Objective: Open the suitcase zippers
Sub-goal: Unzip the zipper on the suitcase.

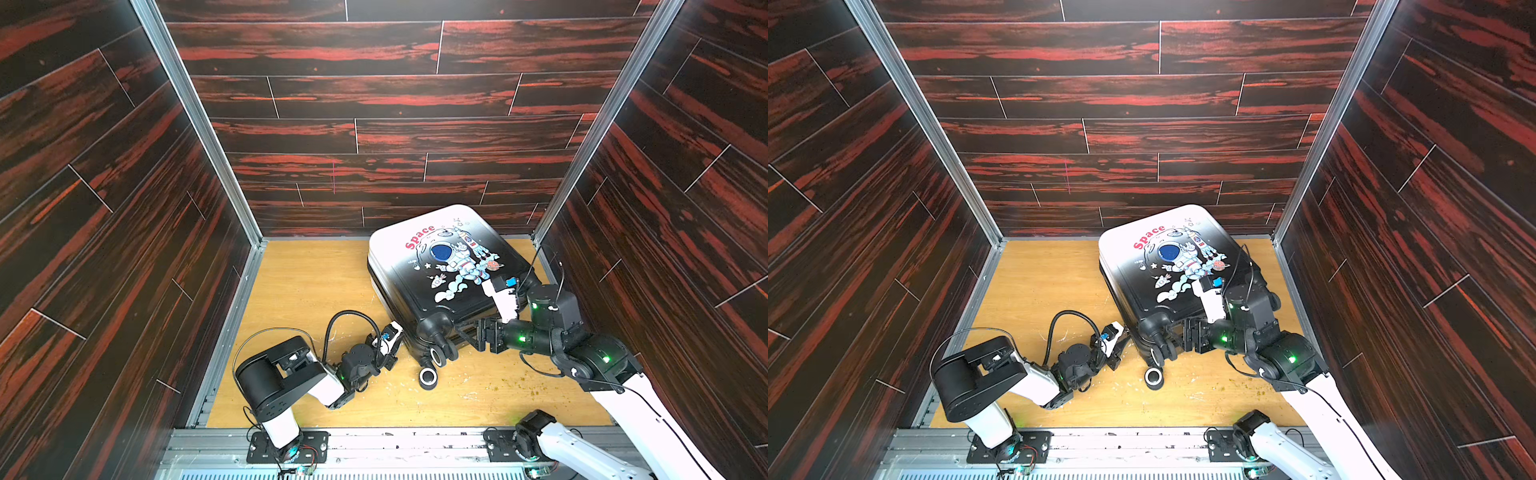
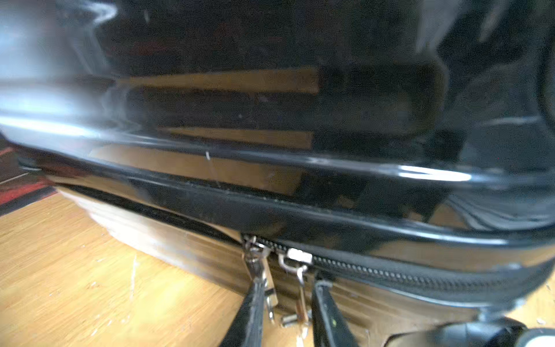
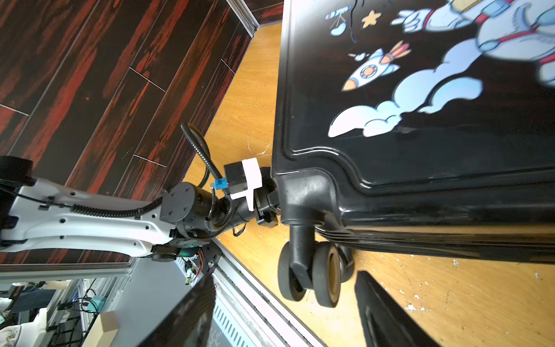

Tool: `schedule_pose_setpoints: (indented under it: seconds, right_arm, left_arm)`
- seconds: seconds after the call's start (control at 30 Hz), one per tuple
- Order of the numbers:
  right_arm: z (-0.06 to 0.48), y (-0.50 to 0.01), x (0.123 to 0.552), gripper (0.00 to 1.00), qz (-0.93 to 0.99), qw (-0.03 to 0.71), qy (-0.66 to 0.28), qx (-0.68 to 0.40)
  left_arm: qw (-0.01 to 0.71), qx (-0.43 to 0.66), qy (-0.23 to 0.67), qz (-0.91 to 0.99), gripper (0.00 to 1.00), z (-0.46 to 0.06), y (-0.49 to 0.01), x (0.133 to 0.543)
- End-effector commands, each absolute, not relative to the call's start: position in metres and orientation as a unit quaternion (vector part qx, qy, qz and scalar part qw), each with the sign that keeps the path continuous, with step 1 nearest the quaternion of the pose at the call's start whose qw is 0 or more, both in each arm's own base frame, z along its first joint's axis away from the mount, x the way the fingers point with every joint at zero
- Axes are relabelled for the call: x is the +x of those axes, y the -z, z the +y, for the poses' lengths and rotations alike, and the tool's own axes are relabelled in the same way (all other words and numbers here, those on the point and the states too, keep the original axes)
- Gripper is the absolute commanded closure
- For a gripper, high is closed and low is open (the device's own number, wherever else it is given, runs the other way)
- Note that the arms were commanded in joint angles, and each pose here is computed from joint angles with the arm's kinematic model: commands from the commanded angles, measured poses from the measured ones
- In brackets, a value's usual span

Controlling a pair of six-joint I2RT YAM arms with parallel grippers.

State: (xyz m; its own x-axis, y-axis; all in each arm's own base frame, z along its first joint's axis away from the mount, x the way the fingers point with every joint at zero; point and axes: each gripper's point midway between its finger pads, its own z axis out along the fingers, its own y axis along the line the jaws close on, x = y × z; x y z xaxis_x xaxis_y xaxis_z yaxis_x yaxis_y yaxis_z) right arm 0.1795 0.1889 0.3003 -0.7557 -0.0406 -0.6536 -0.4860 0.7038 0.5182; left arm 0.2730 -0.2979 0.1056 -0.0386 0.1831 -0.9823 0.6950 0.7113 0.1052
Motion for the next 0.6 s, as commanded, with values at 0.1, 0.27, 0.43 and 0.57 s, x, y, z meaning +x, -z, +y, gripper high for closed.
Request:
schedule_pose_setpoints:
  seconds: [0.1, 0.27, 0.43, 0.57]
  right_arm:
    - [0.181, -0.276, 0.168, 0.25, 0.892, 0.27, -0.331, -0.145]
    - [0.174, -0.249, 0.163, 0.26, 0.913, 0.234, -0.308, -0.128]
    - [0.174, -0.229, 0.165, 0.2, 0.927, 0.205, -0.295, -0.112]
    - [0.179, -0.223, 0.174, 0.13, 0.933, 0.193, -0.287, -0.104]
  left_arm:
    - [0.651, 0.327, 0.27, 0.629, 0.88, -0.326, -0.149, 0.274]
    - [0.644, 0.329, 0.284, 0.629, 0.99, -0.33, -0.148, 0.271]
    - [0.638, 0.339, 0.293, 0.626, 1.0, -0.332, -0.146, 0.266]
    - [0.63, 0.351, 0.307, 0.621, 1.0, -0.334, -0.145, 0.258]
